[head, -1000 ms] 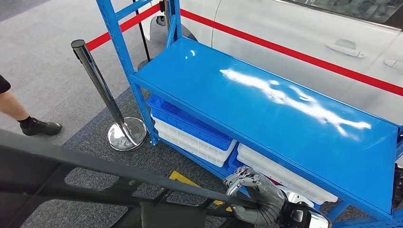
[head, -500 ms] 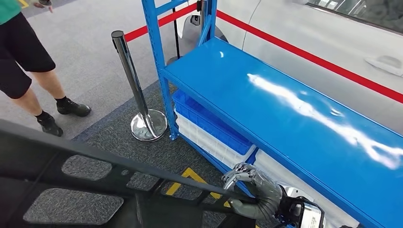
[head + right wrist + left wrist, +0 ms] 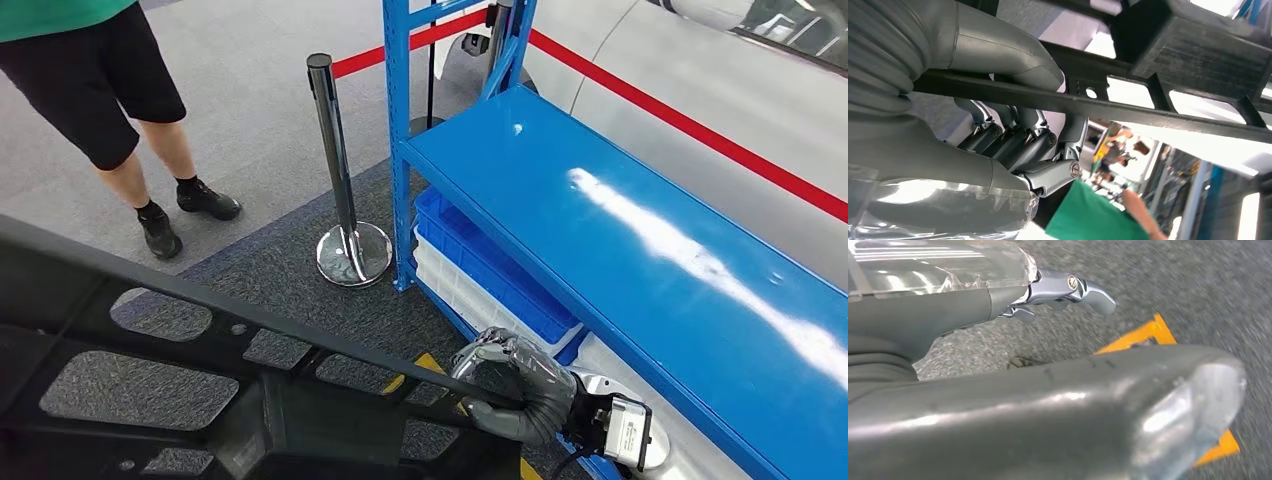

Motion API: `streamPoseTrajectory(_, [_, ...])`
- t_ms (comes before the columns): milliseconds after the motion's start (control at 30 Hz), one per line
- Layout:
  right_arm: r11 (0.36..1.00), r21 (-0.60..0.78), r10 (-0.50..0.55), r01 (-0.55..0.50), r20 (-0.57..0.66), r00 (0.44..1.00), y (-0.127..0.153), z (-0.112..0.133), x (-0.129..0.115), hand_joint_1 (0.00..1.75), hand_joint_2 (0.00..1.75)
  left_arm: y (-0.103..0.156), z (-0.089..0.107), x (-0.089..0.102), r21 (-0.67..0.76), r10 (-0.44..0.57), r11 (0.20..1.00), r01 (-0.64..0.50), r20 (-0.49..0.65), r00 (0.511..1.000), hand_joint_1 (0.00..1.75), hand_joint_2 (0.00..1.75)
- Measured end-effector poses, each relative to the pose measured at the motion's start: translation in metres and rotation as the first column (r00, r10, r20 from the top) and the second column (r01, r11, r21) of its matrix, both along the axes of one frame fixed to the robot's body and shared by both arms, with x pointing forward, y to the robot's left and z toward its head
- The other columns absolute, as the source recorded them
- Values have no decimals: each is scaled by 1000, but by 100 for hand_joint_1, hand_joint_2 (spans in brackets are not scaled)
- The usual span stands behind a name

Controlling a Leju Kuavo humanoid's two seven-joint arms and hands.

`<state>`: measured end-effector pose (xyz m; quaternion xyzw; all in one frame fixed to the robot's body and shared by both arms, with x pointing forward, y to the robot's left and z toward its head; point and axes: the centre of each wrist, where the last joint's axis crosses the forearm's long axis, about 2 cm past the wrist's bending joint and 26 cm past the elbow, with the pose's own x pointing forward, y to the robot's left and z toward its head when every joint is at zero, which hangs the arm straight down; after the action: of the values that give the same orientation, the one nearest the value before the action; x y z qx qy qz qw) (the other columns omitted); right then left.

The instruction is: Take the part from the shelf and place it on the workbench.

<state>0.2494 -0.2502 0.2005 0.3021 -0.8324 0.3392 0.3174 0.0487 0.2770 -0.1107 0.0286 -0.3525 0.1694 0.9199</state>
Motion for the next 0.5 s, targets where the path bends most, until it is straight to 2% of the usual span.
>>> streamPoseTrajectory(233, [1000, -16, 18, -18, 9, 1000, 2, 5, 7, 169, 175, 37, 0, -4, 120, 58, 992, -41, -145, 988, 0, 0])
streamPoseTrajectory(500, [999, -33, 37, -37, -10, 999, 5, 1, 9, 169, 175, 63, 1, -8, 193, 164, 972, -133, -156, 974, 0, 0])
